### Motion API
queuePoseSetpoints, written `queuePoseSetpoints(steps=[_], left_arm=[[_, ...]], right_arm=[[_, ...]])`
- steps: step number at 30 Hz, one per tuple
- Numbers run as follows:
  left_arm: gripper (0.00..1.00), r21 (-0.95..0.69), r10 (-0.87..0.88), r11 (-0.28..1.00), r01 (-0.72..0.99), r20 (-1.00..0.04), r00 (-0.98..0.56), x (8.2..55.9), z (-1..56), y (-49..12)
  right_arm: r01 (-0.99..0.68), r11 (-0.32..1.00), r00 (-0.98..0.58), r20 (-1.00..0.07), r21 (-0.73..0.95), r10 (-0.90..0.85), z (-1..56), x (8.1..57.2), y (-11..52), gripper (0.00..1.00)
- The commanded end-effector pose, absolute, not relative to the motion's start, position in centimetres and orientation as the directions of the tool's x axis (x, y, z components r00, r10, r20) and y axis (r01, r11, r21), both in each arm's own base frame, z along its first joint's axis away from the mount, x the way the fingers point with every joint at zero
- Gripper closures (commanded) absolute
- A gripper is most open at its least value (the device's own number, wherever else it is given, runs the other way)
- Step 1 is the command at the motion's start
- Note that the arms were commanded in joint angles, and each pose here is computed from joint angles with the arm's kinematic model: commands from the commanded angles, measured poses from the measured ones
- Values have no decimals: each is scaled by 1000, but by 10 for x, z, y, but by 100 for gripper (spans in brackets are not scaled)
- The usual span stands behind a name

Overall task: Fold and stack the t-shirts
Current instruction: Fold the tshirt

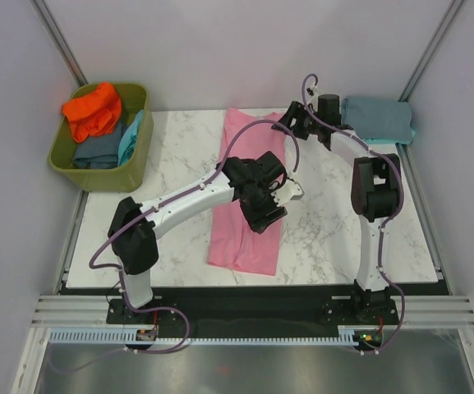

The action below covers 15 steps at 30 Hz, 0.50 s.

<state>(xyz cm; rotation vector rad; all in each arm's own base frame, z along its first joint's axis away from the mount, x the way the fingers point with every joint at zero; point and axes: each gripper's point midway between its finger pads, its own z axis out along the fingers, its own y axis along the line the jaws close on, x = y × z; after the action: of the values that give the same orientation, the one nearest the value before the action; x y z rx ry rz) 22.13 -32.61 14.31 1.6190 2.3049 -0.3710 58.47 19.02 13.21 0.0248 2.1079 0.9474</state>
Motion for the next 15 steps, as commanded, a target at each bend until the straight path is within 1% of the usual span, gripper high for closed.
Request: queuePoseSetpoints(steps=[1,6,9,15], left_arm=[[37,-197,875,254,947,-370,-312,190,123,-339],[37,-236,879,243,941,-357,-317,184,95,-343],[38,-242,877,251,937,-352,-326,184,85,-346],[37,-315,873,270,910,-319,-369,180,66,-359]], right_arm=[[-249,637,-755,-558,730,344,112,562,212,25],[-232,636,-782,-530,736,328,94,554,220,25],[-237,636,-785,-531,734,320,89,557,220,25],[-204,647,-800,-507,734,322,69,560,218,25]])
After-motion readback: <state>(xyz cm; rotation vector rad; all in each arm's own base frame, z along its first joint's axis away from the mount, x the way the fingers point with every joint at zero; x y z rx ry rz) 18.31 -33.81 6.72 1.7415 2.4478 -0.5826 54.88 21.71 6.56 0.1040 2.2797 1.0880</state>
